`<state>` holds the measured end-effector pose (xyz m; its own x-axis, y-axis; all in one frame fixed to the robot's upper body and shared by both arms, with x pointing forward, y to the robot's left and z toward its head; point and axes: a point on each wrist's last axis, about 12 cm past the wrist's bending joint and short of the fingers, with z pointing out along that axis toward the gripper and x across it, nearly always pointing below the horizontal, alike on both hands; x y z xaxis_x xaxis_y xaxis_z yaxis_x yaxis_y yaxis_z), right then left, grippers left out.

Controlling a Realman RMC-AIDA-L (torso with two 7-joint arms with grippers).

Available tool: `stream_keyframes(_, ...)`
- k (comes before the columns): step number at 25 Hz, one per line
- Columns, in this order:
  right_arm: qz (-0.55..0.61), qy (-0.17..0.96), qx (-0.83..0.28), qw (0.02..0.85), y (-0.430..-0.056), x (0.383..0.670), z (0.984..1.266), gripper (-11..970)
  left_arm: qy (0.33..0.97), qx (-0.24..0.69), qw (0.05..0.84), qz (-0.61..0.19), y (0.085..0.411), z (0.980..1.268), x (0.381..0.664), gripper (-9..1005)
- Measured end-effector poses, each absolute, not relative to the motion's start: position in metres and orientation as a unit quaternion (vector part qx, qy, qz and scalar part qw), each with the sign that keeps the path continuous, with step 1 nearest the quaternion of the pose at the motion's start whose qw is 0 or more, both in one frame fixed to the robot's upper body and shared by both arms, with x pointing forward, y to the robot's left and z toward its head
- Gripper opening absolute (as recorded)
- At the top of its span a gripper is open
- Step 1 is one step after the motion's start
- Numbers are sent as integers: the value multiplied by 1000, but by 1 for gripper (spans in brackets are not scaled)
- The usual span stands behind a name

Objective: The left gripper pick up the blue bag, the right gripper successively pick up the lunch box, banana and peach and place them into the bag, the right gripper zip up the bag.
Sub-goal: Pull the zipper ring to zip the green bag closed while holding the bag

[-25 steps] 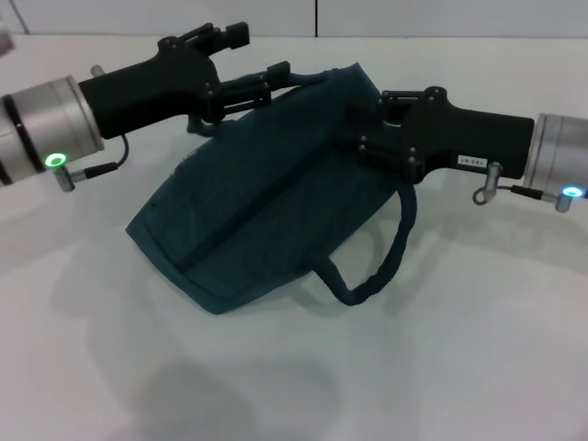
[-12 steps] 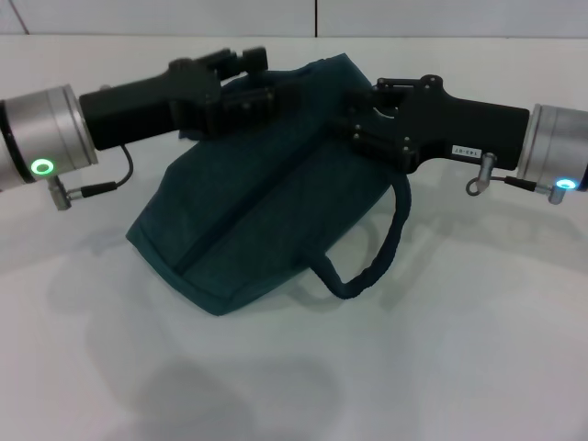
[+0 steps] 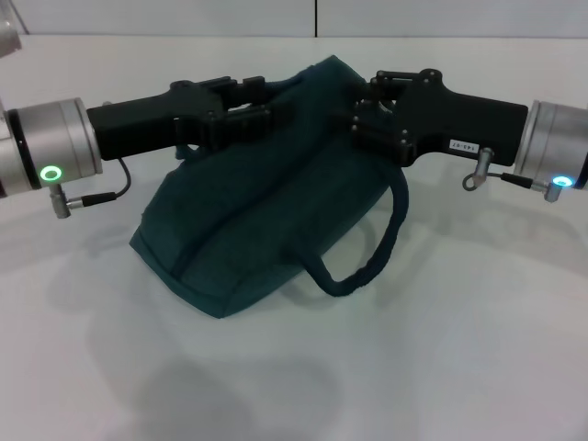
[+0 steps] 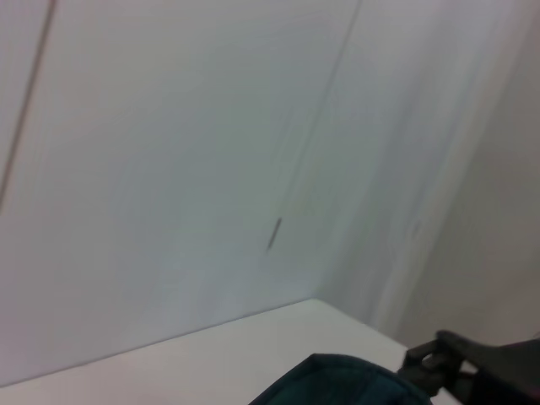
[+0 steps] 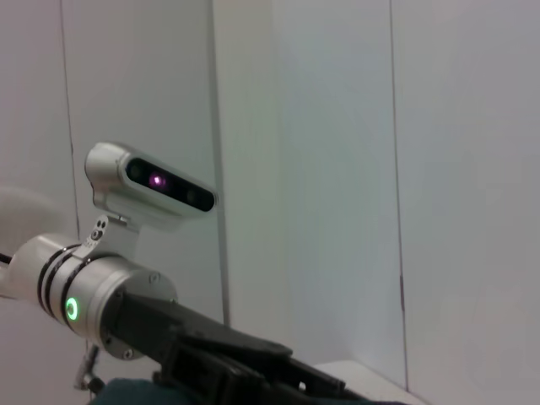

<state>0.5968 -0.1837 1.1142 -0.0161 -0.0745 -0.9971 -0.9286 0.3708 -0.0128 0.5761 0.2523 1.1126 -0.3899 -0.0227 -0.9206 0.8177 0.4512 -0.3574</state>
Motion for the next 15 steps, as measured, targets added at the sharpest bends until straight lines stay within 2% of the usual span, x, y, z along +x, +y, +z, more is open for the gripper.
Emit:
stream_keyframes(6,376,602,-408,574,-183,597,1115,409,714,279,479,-428,257,1108,575,506)
stream_keyframes(12,381,594,-396,588,-188,595,1116,408,709,293,495,-408,264,1103,569,371)
stream_keyframes(15,384,585,-363,615,-204,591,1120,408,703,302,504,-402,265,1100,565,304)
